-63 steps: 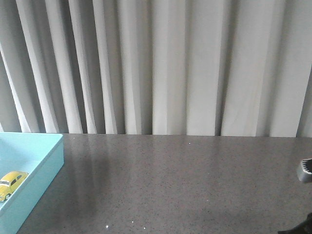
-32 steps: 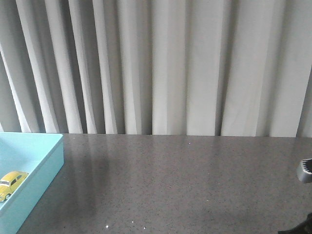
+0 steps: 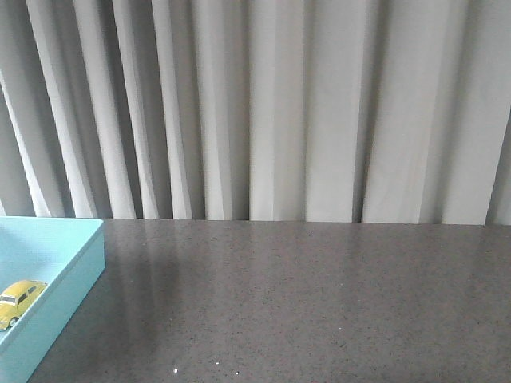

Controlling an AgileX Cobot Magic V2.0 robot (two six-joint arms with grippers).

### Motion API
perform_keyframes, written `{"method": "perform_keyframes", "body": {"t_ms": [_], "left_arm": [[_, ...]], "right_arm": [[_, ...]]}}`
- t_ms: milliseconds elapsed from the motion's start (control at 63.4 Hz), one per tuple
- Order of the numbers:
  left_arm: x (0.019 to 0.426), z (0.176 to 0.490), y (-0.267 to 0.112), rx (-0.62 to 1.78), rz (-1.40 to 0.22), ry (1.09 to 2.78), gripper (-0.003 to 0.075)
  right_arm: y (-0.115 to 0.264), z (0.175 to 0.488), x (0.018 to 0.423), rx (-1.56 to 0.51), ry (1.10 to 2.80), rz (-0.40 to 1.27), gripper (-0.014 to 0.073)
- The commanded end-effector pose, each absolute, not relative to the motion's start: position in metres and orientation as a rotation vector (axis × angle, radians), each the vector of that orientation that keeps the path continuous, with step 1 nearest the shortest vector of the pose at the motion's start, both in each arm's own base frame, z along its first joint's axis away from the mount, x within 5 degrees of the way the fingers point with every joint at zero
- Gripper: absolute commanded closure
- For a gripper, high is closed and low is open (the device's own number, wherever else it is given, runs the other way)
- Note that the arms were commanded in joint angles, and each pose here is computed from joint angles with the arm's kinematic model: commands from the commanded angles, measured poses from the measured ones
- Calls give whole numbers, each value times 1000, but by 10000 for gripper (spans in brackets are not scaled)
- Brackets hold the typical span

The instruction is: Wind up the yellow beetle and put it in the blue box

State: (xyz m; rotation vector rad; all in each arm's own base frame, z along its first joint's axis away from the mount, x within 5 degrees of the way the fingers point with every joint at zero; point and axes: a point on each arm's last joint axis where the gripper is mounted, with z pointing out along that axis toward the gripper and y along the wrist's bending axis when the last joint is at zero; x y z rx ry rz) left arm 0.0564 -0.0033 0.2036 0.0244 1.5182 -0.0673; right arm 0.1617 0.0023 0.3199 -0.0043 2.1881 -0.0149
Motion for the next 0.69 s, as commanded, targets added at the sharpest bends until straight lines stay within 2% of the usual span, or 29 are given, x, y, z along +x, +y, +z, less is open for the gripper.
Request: {"method": "perform_keyframes", "body": {"t_ms": [0, 158, 284, 521, 679], "left_arm": [[54, 215, -3, 12, -80, 1416, 725], [54, 215, -3, 12, -80, 1416, 725], [54, 215, -3, 12, -80, 1416, 725], [54, 215, -3, 12, -80, 1416, 725], [54, 215, -3, 12, -80, 1416, 725]], "right_arm": [[-5, 329, 139, 42, 1903, -33, 602], [-8, 301, 96, 74, 1666, -66, 602], [-7, 264, 73, 89, 1538, -63, 602], [-7, 207, 59, 117, 1509, -58, 602], [-6, 201, 56, 118, 1528, -61, 602]]}}
